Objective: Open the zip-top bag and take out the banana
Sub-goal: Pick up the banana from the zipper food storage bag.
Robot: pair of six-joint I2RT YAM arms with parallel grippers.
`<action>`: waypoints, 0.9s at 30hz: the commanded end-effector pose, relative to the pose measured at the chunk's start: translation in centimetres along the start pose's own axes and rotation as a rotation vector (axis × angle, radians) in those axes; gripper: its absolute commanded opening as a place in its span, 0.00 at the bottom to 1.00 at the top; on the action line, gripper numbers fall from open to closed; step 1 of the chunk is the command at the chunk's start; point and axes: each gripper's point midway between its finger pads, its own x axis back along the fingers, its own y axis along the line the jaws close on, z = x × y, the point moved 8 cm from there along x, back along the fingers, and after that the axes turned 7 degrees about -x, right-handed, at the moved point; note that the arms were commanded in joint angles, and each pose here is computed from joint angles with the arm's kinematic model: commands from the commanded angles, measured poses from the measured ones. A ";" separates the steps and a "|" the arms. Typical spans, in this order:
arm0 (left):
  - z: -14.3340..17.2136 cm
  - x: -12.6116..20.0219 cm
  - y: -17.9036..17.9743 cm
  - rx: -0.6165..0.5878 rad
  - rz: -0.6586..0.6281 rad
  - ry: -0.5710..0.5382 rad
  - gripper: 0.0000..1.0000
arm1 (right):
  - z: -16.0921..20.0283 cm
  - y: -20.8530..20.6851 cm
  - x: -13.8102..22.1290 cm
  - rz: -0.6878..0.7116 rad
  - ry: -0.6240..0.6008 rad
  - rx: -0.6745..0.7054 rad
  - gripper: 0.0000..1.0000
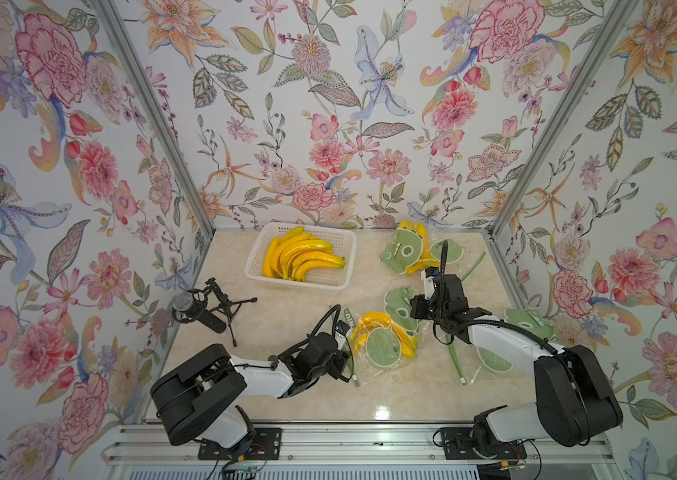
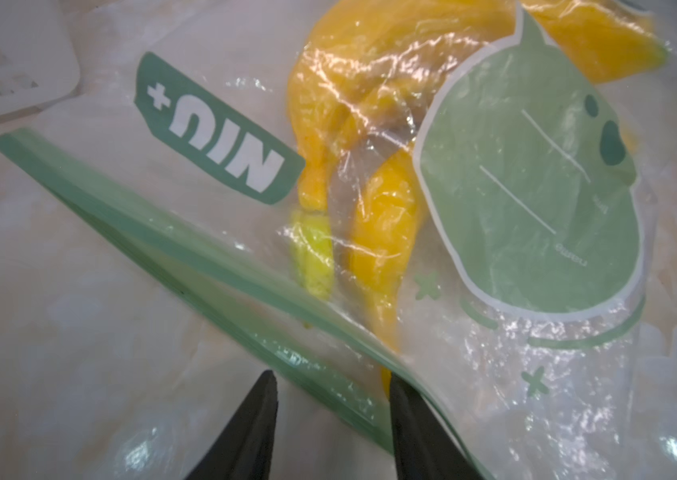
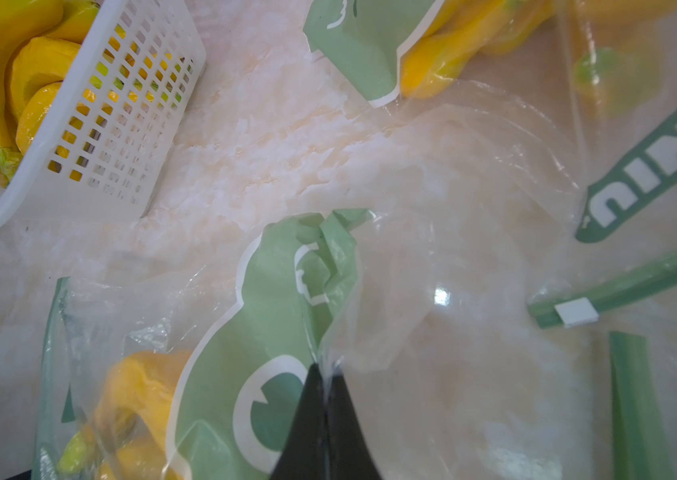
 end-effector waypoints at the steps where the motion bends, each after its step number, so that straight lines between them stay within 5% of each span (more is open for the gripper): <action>1: -1.7 0.6 -1.4 -0.043 0.096 -0.083 0.47 | 0.3 -0.1 0.3 -0.008 -0.003 0.001 0.00; 12: -1.0 -2.5 -2.8 -0.096 0.093 0.041 0.43 | 0.2 0.1 0.5 -0.015 -0.009 -0.003 0.00; 27: 0.4 -3.5 -1.5 -0.078 -0.145 0.177 0.08 | 0.1 0.1 1.1 -0.011 -0.028 -0.003 0.00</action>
